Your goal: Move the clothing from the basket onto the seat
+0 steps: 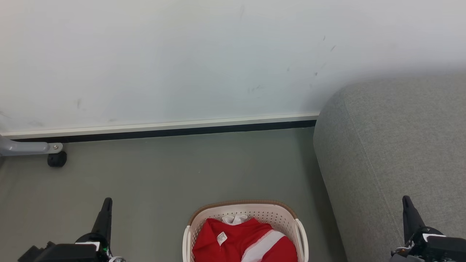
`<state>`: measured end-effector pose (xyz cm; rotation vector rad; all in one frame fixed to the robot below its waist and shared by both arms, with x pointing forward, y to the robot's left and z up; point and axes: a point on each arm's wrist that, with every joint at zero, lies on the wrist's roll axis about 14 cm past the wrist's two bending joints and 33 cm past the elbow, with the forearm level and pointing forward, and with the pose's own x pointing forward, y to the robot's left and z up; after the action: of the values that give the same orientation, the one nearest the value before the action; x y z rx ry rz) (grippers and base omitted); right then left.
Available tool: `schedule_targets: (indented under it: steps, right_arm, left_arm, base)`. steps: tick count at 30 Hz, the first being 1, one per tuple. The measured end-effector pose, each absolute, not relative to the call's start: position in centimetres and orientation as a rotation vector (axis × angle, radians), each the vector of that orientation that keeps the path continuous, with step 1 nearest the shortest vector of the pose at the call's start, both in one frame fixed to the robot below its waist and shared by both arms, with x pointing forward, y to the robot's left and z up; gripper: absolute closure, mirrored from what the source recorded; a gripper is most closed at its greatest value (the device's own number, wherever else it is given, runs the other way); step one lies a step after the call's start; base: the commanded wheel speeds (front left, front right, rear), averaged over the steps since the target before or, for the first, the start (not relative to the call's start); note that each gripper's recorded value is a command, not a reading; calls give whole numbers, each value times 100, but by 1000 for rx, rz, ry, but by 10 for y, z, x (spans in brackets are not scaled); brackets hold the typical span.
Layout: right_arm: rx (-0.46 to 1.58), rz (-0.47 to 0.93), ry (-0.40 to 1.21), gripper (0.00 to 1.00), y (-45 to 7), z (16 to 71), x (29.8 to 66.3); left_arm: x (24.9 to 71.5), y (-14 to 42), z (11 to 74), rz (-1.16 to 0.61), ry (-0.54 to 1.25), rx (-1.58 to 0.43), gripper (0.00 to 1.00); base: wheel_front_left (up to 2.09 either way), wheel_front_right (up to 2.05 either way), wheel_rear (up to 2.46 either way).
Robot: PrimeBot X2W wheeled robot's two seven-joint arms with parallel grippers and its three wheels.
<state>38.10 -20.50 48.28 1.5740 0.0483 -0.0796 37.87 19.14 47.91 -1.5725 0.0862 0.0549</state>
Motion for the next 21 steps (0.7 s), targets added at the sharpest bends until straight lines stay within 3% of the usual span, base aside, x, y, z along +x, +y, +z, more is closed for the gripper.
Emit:
schedule_targets:
  steps: [21]
  right_arm:
    - [1574,-80,48,100,-205,483,381]
  left_arm:
    - [379,191,479,55,86,-1573,100]
  base:
    - [0,0,0]
